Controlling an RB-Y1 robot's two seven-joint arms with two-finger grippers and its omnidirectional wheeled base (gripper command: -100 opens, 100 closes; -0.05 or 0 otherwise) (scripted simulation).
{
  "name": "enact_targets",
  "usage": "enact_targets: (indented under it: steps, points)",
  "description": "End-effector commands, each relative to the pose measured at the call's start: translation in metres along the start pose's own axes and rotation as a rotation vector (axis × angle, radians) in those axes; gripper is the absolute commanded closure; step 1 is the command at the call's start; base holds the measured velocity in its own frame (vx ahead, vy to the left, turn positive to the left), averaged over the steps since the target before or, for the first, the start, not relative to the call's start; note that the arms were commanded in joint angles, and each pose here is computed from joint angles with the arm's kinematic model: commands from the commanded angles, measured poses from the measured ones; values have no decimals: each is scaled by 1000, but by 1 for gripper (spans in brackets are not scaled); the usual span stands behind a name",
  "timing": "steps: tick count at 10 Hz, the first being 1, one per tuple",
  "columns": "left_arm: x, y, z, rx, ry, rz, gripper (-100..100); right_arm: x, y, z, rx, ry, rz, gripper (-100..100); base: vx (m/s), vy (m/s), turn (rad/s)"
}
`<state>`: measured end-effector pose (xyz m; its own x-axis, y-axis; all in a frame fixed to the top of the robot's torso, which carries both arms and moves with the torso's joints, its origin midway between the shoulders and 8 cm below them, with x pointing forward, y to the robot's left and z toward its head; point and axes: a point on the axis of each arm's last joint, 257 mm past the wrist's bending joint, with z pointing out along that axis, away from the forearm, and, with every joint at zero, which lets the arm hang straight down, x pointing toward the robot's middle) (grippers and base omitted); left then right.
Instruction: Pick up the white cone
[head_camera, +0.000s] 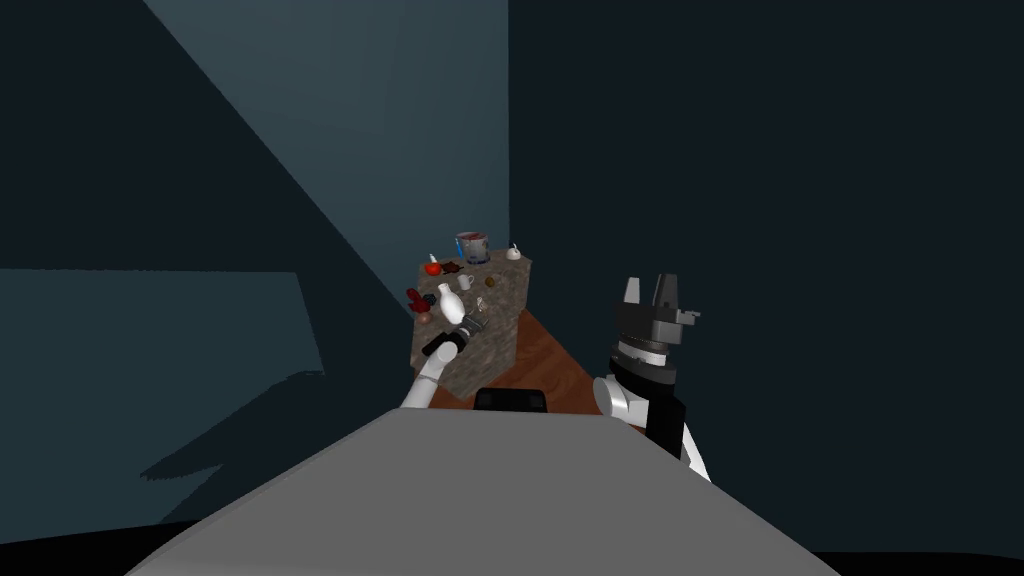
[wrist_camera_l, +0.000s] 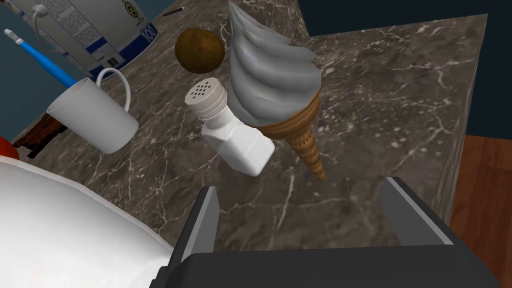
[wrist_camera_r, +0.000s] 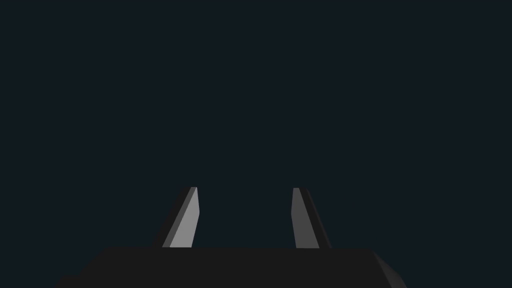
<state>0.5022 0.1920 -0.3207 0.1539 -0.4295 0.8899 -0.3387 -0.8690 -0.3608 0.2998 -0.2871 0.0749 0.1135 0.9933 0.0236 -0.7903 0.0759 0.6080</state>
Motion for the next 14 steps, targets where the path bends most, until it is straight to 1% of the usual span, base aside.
enact_targets:
  steps: [1,2,3,4,5,6,7,8,9,10,11,12,13,14]
  points:
    - [9,4,14,-16,17,5,-100,0,0,0,0,0,0,0,-8,-18,89]
    - [2,7,18,-25,2,34,-100,0,0,0,0,0,0,0,0,-5,-64]
    - [2,7,18,-25,2,43,-100,0,0,0,0,0,0,0,3,4,-19]
    - [18,33,32,-82,30,19,-100,0,0,0,0,0,0,0,-16,-5,281]
    - [25,33,40,-87,39,41,-100,0,0,0,0,0,0,0,-17,-19,413]
    - [29,35,47,-98,47,37,-100,0,0,0,0,0,0,0,-9,-18,171]
    - [23,37,48,-102,37,57,-100,0,0,0,0,0,0,0,-2,-7,-25]
    - [44,63,59,-158,70,40,-100,0,0,0,0,0,0,0,-15,-7,319]
    - [49,66,69,-174,80,33,-100,0,0,0,0,0,0,0,-18,-18,359]
    - [48,68,74,-179,78,84,-100,0,0,0,0,0,0,0,-8,-13,129]
    - [68,95,80,-236,112,53,-100,0,0,0,0,0,0,0,-22,-10,321]
    - [73,97,85,-242,123,58,-100,0,0,0,0,0,0,0,-23,-15,445]
    - [76,99,93,-252,123,111,-100,0,0,0,0,0,0,0,-7,-15,86]
    - [96,127,97,-310,159,86,-100,0,0,0,0,0,0,0,-17,-9,334]
